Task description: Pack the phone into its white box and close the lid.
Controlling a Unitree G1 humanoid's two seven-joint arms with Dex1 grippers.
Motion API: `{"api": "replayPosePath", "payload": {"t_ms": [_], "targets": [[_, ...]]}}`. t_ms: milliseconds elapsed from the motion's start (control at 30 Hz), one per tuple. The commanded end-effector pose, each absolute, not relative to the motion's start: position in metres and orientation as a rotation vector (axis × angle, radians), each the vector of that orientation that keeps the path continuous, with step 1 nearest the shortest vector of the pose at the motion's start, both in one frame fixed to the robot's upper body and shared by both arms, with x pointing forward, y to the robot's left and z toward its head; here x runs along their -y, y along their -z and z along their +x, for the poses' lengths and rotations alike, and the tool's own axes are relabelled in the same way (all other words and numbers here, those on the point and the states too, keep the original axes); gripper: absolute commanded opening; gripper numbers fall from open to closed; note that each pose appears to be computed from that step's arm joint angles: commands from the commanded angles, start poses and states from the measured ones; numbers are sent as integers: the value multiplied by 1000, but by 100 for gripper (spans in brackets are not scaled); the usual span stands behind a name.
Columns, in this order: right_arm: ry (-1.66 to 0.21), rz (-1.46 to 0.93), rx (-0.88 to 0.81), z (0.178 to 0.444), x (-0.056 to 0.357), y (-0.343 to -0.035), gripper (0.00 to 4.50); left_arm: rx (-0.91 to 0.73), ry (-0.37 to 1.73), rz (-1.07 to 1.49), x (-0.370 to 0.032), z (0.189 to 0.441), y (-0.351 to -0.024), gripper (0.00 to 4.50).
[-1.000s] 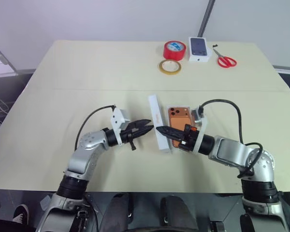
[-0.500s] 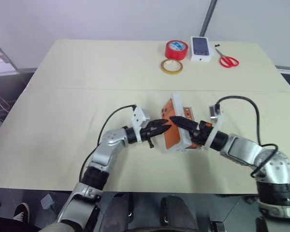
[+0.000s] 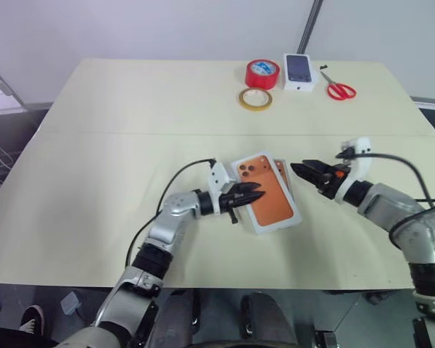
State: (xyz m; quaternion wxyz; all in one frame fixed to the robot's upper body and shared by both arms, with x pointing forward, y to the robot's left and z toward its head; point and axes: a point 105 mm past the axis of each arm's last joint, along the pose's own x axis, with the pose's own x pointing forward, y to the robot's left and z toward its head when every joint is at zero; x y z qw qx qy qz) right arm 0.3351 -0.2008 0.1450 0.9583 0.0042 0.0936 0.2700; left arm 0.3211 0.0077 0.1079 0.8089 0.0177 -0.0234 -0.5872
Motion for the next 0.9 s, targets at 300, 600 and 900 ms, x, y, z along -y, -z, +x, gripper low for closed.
{"api": "replayPosePath", "payload": {"t_ms": [300, 600, 900], "targets": [[-545, -252, -61, 338, 207, -145, 4, -104, 1135, 101, -55, 310, -85, 110], [-580, -236, -56, 330, 199, -142, 4, -55, 1132, 29, -15, 320, -92, 110], [-566, -237, -47, 330, 198, -143, 4, 11, 1150, 4, 17, 335, -109, 110]]}}
